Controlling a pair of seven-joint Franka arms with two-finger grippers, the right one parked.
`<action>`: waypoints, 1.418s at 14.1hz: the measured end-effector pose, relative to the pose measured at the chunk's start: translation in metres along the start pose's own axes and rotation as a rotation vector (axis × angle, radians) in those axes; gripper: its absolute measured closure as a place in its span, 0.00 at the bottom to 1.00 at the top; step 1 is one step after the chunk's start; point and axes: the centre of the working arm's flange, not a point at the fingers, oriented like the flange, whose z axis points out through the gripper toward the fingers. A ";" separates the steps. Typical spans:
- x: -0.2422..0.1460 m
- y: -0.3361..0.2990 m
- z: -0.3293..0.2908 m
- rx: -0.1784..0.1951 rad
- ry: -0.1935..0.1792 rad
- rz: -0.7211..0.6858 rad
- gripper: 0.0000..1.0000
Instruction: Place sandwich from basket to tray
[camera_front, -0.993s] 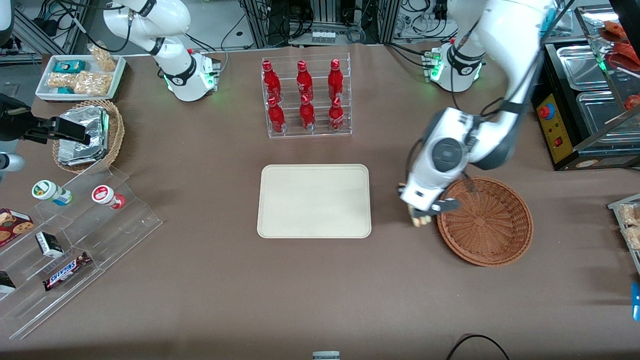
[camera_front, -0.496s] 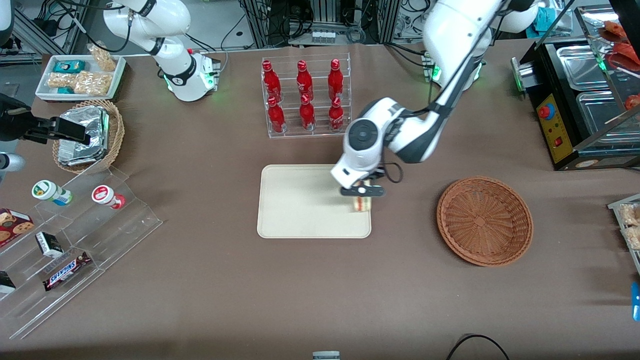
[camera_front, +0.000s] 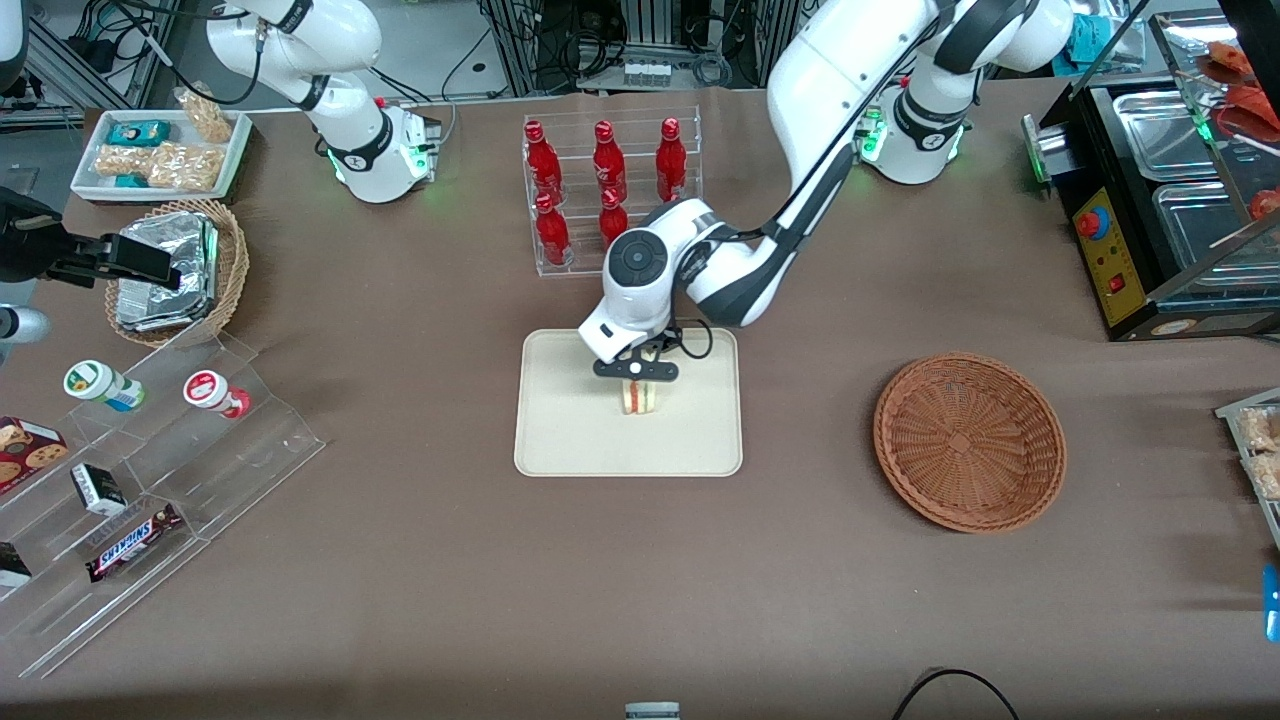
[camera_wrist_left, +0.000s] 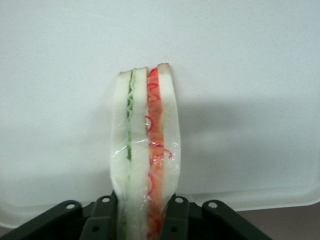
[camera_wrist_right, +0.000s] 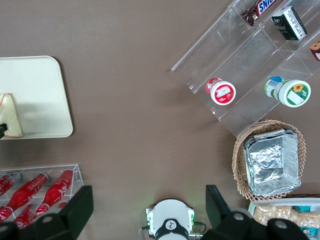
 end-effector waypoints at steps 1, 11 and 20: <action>0.001 0.000 0.003 -0.001 0.000 -0.002 0.52; 0.020 0.009 -0.023 -0.048 0.060 -0.008 0.00; 0.051 -0.118 -0.207 0.096 -0.022 -0.057 0.00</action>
